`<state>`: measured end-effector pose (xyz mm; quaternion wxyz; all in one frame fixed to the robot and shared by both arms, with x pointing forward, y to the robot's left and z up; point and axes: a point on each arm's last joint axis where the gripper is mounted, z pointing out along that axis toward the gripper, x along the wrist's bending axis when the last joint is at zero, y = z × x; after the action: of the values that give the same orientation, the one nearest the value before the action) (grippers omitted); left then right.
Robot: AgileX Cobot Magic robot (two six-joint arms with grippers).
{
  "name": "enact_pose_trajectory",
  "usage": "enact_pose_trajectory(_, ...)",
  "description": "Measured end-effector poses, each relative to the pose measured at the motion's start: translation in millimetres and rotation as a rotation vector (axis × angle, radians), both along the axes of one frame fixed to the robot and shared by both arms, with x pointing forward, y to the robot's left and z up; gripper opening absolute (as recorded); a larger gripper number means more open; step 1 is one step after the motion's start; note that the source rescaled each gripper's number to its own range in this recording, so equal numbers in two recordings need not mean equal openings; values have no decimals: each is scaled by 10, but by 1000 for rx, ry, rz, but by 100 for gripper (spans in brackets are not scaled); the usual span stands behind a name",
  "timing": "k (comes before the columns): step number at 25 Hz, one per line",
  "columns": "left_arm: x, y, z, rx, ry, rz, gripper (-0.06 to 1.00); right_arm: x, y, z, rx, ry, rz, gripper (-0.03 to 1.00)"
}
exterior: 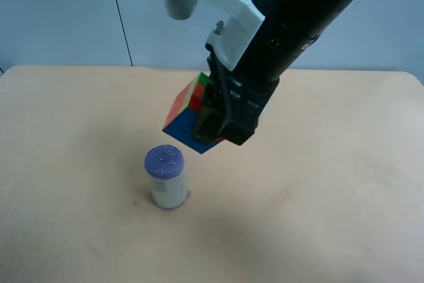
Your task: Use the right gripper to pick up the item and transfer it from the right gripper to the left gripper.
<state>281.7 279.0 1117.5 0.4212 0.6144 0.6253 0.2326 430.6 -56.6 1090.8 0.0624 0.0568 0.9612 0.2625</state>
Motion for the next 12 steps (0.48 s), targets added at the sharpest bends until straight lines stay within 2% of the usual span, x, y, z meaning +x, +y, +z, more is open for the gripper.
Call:
enact_pose_trajectory(7,395,-109,263,-97,152,-125,100,-66,143,45,48,-92,40,0)
enact_pose_trajectory(12,552,-216,291,-165,224,-231,100,-39,177,76,87,-149,62,0)
